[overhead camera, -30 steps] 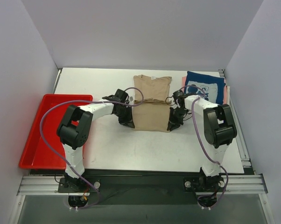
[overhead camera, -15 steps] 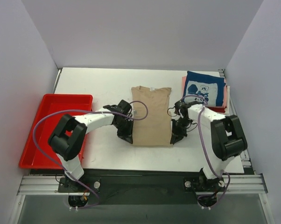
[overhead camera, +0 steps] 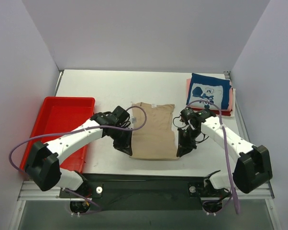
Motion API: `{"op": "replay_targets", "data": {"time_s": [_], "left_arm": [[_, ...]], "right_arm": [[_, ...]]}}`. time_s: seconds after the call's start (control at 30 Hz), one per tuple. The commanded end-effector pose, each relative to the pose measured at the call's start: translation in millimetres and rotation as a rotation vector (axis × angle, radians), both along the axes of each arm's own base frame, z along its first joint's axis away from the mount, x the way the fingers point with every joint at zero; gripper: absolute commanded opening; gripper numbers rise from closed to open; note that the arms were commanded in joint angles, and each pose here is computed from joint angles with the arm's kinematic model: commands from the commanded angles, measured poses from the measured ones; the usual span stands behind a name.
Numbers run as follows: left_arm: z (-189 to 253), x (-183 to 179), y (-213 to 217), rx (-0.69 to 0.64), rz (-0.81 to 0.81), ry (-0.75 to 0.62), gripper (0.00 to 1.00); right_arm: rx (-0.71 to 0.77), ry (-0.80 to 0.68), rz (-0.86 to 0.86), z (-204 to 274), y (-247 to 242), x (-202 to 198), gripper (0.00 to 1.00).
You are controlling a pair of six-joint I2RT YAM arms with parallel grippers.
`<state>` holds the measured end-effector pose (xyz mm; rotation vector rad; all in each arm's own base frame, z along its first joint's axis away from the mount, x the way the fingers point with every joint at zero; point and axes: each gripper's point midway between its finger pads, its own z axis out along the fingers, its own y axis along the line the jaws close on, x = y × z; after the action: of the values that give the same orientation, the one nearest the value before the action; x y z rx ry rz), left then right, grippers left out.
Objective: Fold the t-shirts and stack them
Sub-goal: Grab one side of the 2/3 rectangular tshirt with both arms, then fold the long partially folded tshirt into a neat square
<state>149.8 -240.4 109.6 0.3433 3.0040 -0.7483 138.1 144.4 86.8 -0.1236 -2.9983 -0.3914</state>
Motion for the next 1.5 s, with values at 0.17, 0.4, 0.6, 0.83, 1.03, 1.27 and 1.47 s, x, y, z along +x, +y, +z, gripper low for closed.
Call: {"op": "replay_targets", "data": {"time_s": [0.17,0.4,0.6,0.83,1.03,1.27,1.47], "left_arm": [[60,-34,21,-0.008,0.116,0.042,0.0],[90,-14,18,-0.01,0.127,-0.036,0.0],[94,14,11,0.024,0.085,-0.091,0.0],[87,46,9,0.016,0.084,-0.133,0.0],[80,78,11,0.007,0.092,-0.151,0.0],[70,114,17,0.004,0.095,-0.148,0.0],[50,137,17,0.006,0.09,-0.117,0.0]], "right_arm": [[-0.07,0.024,-0.073,65,-23,-38,0.0],[-0.09,-0.098,-0.111,102,-26,-11,0.0],[-0.138,-0.147,-0.122,101,-33,19,0.0],[-0.128,-0.207,-0.161,104,-36,60,0.0],[-0.135,-0.251,-0.151,104,-35,98,0.0],[-0.151,-0.259,-0.122,99,-30,138,0.0],[-0.166,-0.262,-0.108,89,-29,169,0.0]]}}
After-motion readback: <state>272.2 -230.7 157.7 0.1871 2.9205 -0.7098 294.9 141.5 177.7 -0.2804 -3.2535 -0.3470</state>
